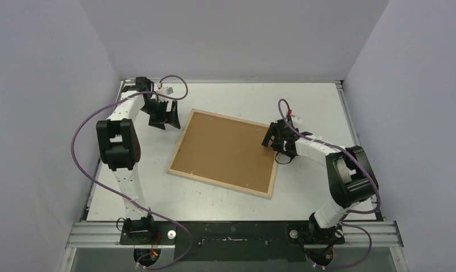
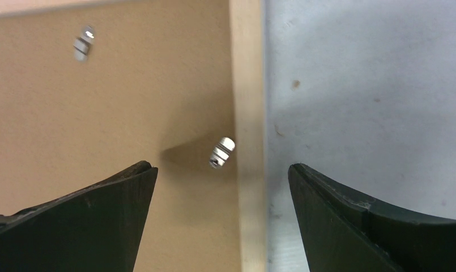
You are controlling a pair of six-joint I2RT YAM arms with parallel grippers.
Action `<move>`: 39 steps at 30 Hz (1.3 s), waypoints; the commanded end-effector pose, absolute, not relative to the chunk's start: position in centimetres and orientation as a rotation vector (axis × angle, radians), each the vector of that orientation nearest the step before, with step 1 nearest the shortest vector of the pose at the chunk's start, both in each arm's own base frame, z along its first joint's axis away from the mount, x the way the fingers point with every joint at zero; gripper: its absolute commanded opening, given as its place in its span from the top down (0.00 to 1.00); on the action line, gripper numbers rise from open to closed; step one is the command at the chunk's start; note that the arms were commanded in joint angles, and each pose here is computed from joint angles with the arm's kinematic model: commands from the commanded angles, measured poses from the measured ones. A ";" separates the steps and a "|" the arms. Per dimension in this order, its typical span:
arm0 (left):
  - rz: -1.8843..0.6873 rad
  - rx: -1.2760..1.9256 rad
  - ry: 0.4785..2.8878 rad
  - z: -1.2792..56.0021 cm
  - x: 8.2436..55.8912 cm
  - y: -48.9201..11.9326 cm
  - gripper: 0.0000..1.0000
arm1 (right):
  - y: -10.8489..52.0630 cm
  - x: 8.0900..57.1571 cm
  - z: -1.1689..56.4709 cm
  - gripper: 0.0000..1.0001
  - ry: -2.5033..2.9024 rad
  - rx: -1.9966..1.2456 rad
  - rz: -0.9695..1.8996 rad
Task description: Put the photo into the frame
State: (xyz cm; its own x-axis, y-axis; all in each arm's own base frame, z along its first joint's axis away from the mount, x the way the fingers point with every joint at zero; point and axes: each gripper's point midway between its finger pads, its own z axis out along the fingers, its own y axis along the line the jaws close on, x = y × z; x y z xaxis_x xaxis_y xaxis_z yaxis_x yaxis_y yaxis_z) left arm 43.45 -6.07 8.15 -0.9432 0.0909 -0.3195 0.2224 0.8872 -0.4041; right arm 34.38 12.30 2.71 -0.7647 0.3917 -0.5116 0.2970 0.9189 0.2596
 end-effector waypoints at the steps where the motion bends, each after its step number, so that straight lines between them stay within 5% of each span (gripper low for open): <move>1: -0.594 0.283 2.759 6.4 43.5 -4.7 0.22 | 14.2 38.4 5.2 0.10 2.401 0.463 0.341; 16: -0.749 0.525 2.852 2.7 36.4 -8.7 0.69 | 17.2 44.9 6.8 0.10 2.344 0.406 0.441; 39: -1.060 1.079 2.757 4.8 28.0 -16.1 0.72 | 30.2 55.7 6.7 0.10 2.327 0.111 0.675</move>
